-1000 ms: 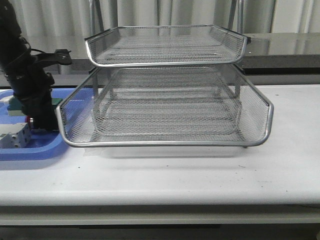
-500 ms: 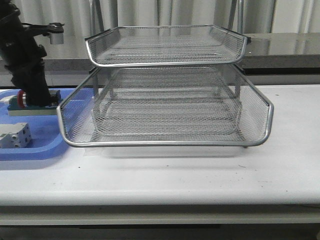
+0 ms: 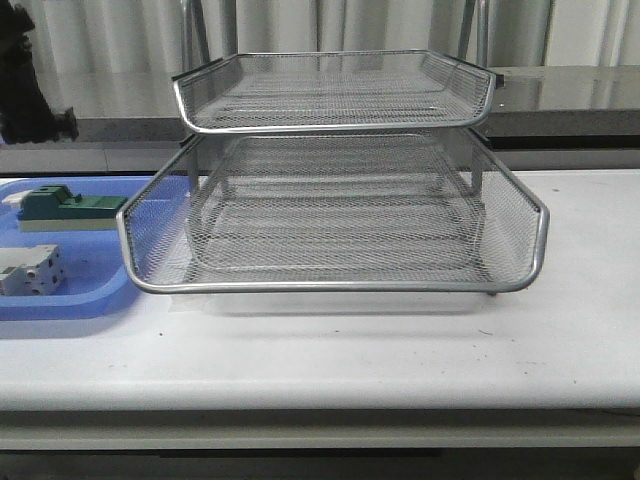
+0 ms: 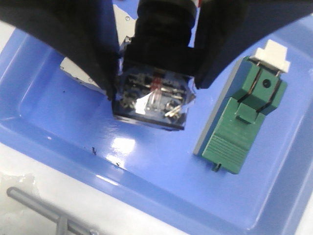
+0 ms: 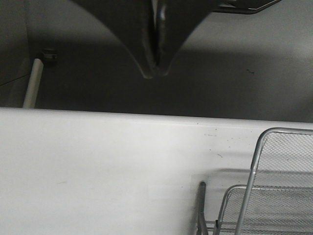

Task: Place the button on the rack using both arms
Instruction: 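Carry the button over the pulled-out tray and lower it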

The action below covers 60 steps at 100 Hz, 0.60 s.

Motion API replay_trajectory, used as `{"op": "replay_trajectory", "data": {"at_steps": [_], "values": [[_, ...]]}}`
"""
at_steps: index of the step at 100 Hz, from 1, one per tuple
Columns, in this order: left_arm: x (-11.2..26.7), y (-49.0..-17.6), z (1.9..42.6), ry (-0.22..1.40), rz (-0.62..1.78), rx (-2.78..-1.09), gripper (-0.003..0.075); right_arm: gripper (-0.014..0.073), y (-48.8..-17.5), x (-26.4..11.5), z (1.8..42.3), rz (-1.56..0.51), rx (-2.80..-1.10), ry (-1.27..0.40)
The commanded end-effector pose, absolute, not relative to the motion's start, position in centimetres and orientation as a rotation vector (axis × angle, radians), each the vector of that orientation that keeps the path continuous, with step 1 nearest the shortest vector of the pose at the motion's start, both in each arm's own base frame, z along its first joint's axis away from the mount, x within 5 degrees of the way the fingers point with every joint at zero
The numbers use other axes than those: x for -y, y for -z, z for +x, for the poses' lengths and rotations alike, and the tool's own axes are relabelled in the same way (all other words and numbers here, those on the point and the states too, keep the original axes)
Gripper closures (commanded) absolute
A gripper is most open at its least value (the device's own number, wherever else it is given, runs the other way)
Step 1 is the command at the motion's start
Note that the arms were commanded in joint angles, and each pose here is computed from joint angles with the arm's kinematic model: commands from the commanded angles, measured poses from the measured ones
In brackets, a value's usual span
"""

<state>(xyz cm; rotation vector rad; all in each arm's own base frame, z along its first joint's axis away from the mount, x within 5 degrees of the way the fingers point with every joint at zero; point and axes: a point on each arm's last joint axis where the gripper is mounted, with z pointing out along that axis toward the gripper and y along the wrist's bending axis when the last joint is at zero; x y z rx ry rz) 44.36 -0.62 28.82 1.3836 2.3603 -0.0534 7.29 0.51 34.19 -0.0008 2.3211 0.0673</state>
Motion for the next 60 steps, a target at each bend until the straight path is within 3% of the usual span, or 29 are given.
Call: {"op": "replay_trajectory", "data": {"at_steps": [1, 32, 60], "values": [[1.0, -34.3, 42.0, 0.051, 1.306, -2.293, 0.0647, 0.0665, -35.5, -0.4, 7.5, 0.001, -2.239, -0.061], [1.8, -38.1, 37.0, 0.022, 1.256, -2.276, 0.0647, 0.0665, -35.5, -0.4, 7.5, 0.001, -2.239, -0.061], [5.9, -39.6, 31.0, 0.059, 1.394, -2.181, 0.0647, 0.0665, -35.5, -0.4, 7.5, 0.001, -2.239, -0.061]]}}
